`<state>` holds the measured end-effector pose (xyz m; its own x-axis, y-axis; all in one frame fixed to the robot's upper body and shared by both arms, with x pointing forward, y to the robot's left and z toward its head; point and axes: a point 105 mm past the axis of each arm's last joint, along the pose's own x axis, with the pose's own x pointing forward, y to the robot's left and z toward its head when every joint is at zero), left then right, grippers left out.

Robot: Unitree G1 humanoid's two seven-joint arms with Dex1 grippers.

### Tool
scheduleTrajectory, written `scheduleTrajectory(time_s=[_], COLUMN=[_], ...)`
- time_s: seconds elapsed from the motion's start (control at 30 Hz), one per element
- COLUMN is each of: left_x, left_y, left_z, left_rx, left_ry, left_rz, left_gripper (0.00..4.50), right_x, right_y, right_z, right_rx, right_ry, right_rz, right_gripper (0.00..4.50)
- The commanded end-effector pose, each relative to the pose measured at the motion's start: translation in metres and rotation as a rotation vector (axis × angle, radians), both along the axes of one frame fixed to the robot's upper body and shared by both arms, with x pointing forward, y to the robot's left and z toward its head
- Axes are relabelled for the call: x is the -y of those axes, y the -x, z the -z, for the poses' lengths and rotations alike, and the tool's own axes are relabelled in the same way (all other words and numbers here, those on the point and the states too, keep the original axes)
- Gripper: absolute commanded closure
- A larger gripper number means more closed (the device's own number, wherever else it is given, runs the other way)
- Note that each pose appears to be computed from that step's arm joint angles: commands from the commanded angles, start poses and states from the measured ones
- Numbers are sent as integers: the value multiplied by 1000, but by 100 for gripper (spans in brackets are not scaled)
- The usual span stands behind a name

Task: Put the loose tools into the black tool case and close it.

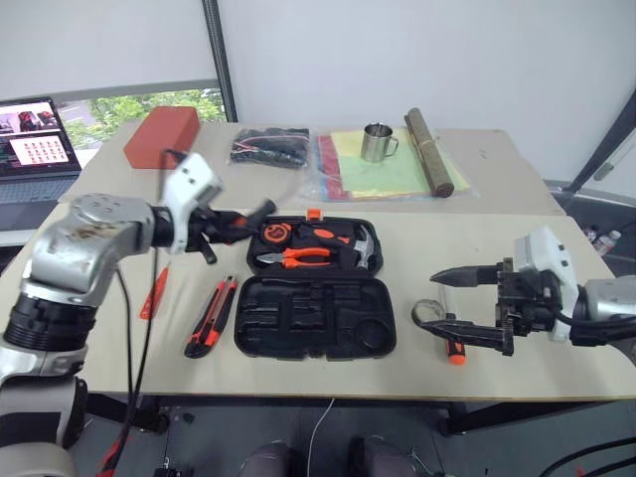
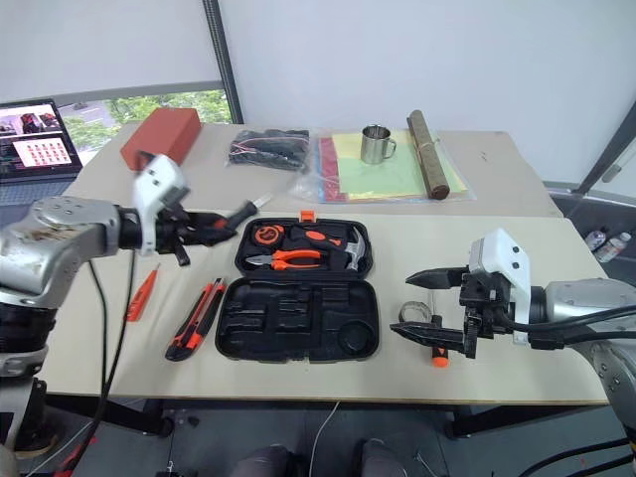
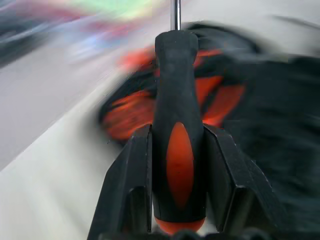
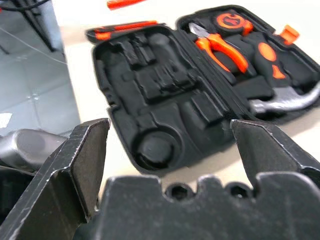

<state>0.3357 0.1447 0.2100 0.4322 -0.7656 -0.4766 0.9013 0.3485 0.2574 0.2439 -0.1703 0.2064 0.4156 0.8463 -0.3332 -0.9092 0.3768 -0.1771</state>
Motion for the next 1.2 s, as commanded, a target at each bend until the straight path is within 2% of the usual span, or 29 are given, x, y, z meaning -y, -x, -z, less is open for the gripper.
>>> scheduleTrajectory(time_s=[0.03,0.13,0.3,0.7,0.77,0.8,0.93,1.03,1.2], left_x=[13,14,10,5,7,10,19,23,32], left_y=[4,-10,-27,-26,-28,-27,-23,-22,-21], left_z=[22,42,47,53,50,45,29,24,30], left_rx=[15,13,45,39,44,41,28,26,13], left_ry=[-159,-258,-317,-335,-316,-294,-214,-189,-177], left_rz=[177,192,187,260,247,247,251,250,254], left_gripper=[356,356,356,356,255,234,67,109,298], right_x=[-9,-13,-13,-11,-12,-12,-13,-14,-15], right_y=[2,3,7,5,5,5,7,7,4], right_z=[-5,-5,-5,-7,-8,-8,-7,-6,-5], right_rx=[60,70,78,94,94,94,88,85,87], right_ry=[6,-9,-16,-37,-43,-45,-50,-54,-57], right_rz=[-14,-7,13,42,40,39,31,28,28], right_gripper=[0,0,0,0,0,0,0,0,0])
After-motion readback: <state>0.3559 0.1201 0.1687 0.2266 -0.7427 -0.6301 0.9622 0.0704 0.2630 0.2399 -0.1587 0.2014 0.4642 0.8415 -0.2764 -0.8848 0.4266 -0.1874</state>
